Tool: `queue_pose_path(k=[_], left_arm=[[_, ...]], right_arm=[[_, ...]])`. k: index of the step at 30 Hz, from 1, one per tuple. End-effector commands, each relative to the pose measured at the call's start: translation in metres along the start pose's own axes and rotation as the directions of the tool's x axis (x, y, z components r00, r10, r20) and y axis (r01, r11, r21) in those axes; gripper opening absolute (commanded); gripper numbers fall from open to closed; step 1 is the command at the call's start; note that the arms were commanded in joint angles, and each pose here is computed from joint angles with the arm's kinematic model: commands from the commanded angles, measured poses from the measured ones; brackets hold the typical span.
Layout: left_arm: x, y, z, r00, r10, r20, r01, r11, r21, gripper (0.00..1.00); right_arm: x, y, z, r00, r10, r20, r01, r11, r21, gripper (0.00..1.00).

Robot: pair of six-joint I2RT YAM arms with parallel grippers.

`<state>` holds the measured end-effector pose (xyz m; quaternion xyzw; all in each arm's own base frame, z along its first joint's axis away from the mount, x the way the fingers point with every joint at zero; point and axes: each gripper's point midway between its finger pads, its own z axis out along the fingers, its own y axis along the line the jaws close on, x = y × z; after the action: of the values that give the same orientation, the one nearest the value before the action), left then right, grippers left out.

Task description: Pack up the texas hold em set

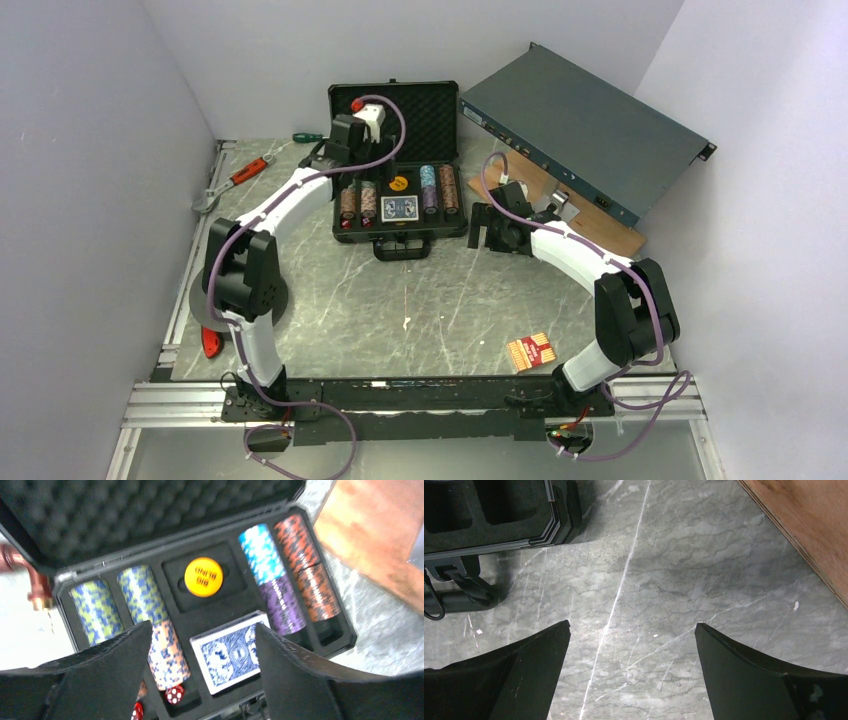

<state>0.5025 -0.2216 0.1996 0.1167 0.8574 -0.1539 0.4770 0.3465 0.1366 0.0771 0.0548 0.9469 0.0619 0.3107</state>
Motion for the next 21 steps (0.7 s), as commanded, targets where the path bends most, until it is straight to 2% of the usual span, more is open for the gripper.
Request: queue_pose_path(k=[1,5,10,21], left_arm=[[0.004,-0.006,-0.004,0.977,-0.212,0.021,0.213,0.977,-0.013,0.70],[0.016,-0.006,0.005,0.959,-0.282,0.012,0.283,0.959,-0.019,0.49],[0.021,-0.014,0.015,0.949,-0.316,-0.011,0.316,0.949,0.015,0.43],[0.047,-0.027,0.040,0.943,-0.321,-0.083,0.325,0.945,0.042,0.22]], right_arm=[[-0.023,0.005,-0.007,0.998,0.006,0.063,-0.005,1.000,-0.012,1.00],[-0.023,0.005,-0.008,0.998,0.006,0.064,-0.005,1.000,-0.014,1.00],[-0.023,0.005,-0.007,0.998,0.006,0.064,-0.005,1.000,-0.011,1.00],[-0.023,0.004,-0.007,0.998,0.004,0.064,-0.003,1.000,-0.005,1.00]])
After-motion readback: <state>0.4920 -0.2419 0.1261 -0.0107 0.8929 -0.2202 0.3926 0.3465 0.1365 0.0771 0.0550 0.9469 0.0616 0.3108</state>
